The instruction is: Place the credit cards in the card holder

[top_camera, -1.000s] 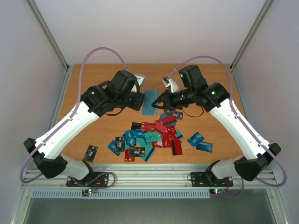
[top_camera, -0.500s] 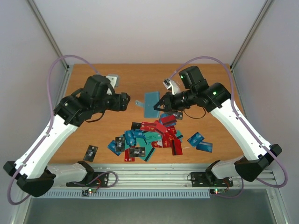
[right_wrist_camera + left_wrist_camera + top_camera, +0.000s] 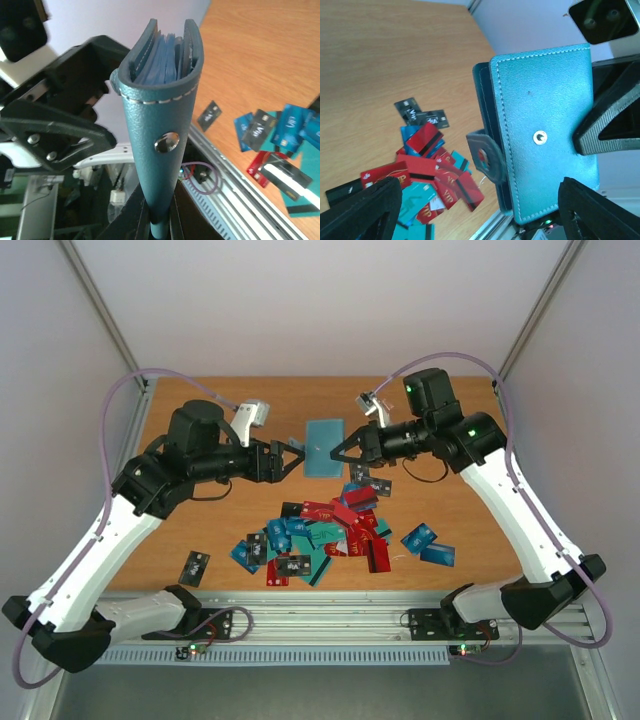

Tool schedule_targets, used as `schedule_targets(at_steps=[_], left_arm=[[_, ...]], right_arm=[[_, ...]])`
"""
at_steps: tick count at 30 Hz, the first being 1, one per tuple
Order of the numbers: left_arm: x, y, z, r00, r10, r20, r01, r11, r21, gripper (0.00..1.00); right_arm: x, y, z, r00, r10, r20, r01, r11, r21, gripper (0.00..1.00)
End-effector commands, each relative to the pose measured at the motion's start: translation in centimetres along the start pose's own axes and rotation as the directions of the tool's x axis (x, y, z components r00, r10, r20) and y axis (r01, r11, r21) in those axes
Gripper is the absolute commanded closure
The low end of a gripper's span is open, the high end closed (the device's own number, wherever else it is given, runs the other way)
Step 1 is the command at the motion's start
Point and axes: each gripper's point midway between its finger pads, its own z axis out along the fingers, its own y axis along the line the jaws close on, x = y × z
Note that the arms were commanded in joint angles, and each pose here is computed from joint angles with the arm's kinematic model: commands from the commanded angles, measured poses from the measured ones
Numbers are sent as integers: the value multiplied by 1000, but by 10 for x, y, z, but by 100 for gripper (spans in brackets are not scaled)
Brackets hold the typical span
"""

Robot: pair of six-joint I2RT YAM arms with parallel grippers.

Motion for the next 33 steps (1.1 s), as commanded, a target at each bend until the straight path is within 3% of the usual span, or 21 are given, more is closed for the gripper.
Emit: schedule_targets(at_steps=[1, 15, 29, 33], left_arm=[[-26, -30, -10, 995, -31, 94, 16, 987, 158, 18], [-50, -30, -31, 976, -99, 194, 71, 987, 147, 57], [-55, -75, -35, 980, -108, 165, 33, 914, 404, 57], [-53, -80, -36, 983, -109, 146, 35, 900, 435, 65]], right_arm=[[1, 47, -19, 996, -83, 27, 86, 981, -175, 99], [7, 80, -35, 990, -136, 38, 141, 933, -330, 99], [8, 89, -36, 989, -149, 15, 143, 906, -398, 99], [6, 89, -35, 989, -150, 16, 143, 905, -400, 99]])
